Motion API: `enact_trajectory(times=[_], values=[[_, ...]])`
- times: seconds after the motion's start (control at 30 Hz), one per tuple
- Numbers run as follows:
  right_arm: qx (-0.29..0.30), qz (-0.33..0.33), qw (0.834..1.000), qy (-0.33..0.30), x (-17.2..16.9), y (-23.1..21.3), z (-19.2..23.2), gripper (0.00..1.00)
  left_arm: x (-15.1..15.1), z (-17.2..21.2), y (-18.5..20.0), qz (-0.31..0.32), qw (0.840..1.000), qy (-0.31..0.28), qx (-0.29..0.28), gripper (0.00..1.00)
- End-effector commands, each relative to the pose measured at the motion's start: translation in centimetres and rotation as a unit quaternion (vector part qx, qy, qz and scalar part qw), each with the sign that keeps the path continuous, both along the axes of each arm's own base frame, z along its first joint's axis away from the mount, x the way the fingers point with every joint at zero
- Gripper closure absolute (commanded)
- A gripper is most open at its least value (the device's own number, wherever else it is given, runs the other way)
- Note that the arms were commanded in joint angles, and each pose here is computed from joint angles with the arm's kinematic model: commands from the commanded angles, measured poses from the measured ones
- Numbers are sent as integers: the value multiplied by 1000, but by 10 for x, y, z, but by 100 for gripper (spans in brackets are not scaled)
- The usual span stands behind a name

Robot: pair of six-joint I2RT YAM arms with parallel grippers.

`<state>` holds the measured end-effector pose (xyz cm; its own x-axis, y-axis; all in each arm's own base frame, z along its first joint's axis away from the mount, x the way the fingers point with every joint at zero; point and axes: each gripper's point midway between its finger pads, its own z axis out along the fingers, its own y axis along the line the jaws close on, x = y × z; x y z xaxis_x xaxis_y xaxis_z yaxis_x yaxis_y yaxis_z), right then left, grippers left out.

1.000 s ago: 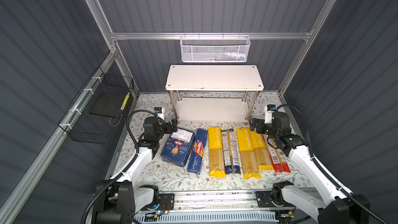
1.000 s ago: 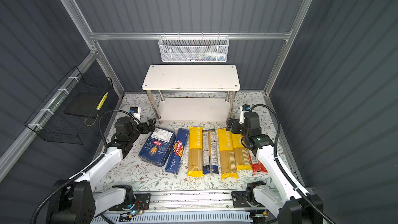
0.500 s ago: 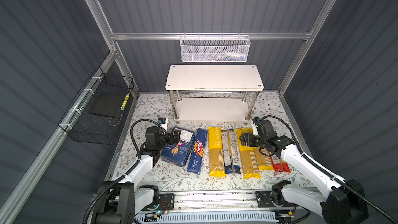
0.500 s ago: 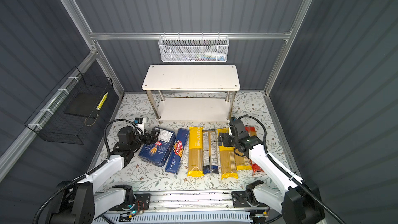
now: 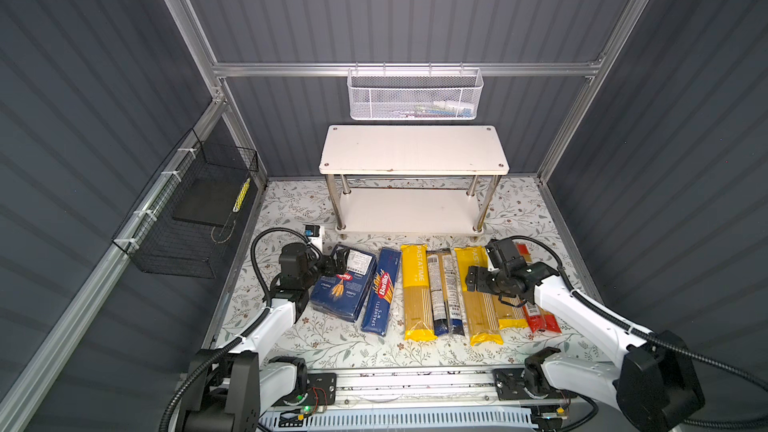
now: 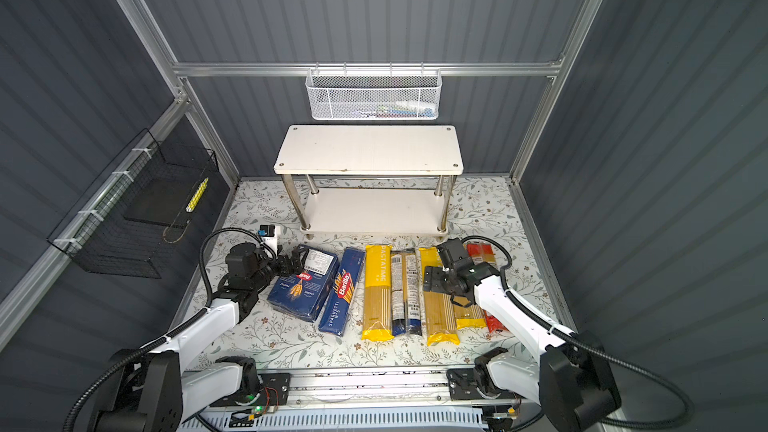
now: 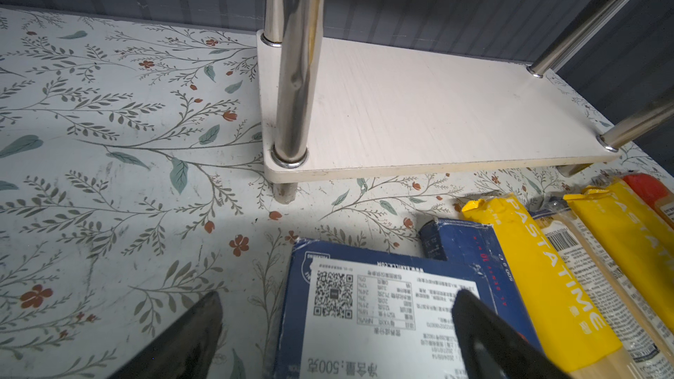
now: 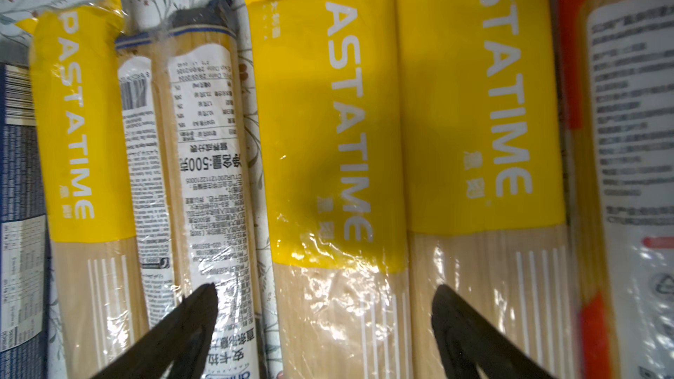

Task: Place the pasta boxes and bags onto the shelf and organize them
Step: 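Move the right gripper over the yellow PASTATIME bags while the left arm shifts slightly, then lower the right gripper onto a yellow PASTATIME bag and close on it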

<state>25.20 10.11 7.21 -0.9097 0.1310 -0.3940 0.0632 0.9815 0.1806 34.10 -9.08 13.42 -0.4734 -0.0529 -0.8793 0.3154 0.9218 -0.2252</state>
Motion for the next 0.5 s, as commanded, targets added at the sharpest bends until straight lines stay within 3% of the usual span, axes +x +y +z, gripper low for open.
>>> enact_trajectory(times=[0.0,0.47], values=[[-11,1,1000,24,-6,-1,-9,7,2,2,0,-1,1000,-6,5,1],[-22,9,999,32,-3,5,-20,7,4,1,-1,-2,1000,-2,5,1]])
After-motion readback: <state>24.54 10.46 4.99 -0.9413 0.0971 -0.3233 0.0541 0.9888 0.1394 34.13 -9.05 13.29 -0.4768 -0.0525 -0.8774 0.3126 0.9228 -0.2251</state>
